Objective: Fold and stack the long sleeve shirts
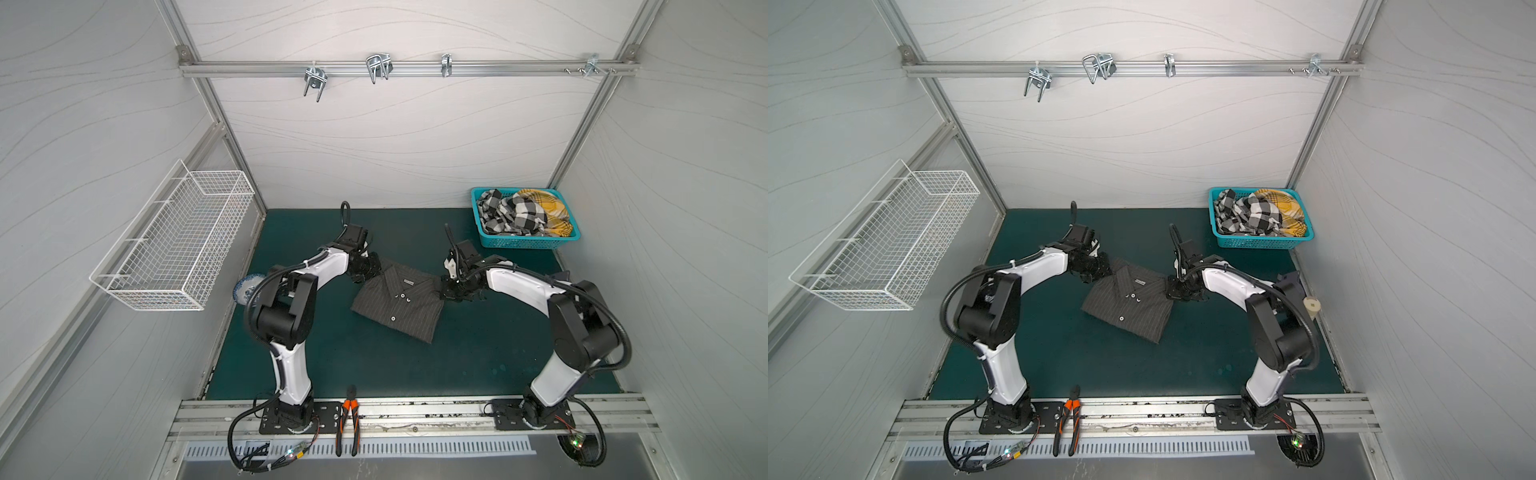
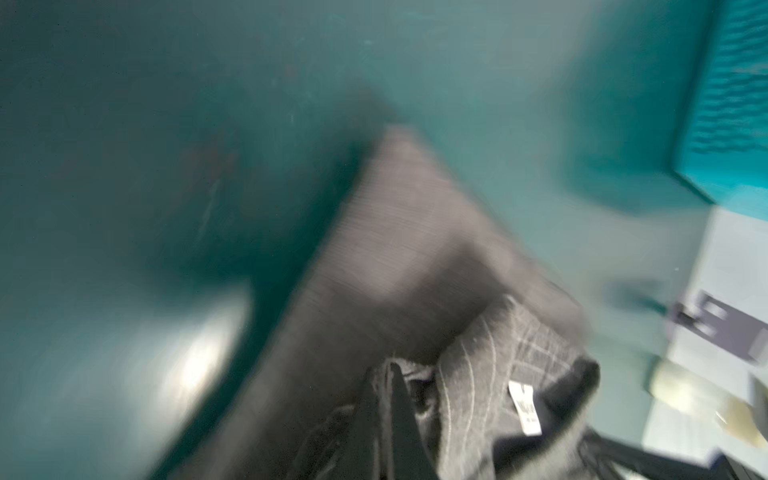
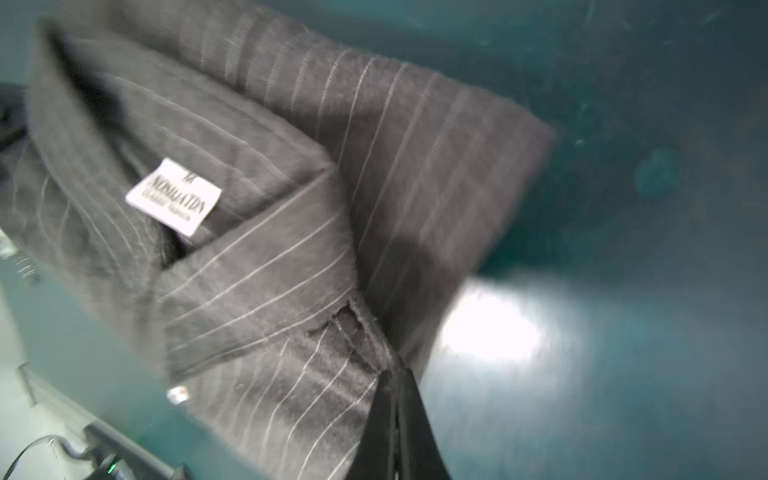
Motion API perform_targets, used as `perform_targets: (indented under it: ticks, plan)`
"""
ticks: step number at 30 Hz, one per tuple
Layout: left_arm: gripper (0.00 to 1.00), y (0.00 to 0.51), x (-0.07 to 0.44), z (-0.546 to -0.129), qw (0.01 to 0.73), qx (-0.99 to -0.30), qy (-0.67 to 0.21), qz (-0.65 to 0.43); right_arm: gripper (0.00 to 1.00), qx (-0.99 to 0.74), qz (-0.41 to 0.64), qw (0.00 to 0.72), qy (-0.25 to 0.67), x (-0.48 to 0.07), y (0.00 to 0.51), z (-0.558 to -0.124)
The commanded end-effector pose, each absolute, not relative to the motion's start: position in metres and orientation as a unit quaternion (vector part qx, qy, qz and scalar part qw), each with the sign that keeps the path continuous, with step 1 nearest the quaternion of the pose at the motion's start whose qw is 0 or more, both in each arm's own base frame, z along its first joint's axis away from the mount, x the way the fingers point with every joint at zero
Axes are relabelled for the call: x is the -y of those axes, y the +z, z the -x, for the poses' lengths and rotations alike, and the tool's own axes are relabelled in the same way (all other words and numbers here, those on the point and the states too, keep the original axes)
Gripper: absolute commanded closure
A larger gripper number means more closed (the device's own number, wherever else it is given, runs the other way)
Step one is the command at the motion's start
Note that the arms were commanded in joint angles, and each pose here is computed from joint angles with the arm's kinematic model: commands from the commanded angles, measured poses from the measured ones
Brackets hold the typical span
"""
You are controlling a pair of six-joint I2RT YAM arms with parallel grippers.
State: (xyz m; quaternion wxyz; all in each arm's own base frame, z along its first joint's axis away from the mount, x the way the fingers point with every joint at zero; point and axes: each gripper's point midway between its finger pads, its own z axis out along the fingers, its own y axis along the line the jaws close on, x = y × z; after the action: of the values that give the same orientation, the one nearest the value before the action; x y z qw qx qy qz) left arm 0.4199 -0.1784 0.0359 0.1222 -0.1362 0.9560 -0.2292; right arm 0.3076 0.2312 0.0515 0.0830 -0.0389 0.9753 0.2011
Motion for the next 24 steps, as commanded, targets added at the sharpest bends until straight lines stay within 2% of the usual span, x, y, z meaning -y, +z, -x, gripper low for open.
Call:
perform_targets:
  ticks: [1, 8, 13, 17, 22, 24]
  plan:
    - [1.00, 0.026, 0.173, -0.430, 0.123, -0.960, -0.209, 0.143, 1.00, -0.980, 0.035, 0.074, 0.182, -0.228, 0.039, -0.320]
    - [1.00, 0.010, 0.172, -0.422, 0.097, -0.963, -0.206, 0.142, 1.00, -0.981, 0.018, 0.080, 0.178, -0.221, 0.049, -0.332]
    - [1.00, 0.007, 0.162, -0.383, 0.076, -0.962, -0.193, 0.175, 1.00, -0.980, 0.028, 0.090, 0.175, -0.217, 0.060, -0.328]
    - [1.00, 0.031, 0.171, -0.360, 0.090, -0.955, -0.223, 0.172, 1.00, -0.980, 0.036, 0.092, 0.172, -0.215, 0.065, -0.325]
    - [1.00, 0.084, 0.174, -0.382, 0.161, -0.947, -0.230, 0.154, 1.00, -0.980, 0.039, 0.112, 0.163, -0.211, 0.076, -0.339]
    - [1.00, 0.087, 0.172, -0.400, 0.179, -0.949, -0.213, 0.148, 1.00, -0.979, 0.037, 0.111, 0.167, -0.212, 0.075, -0.351]
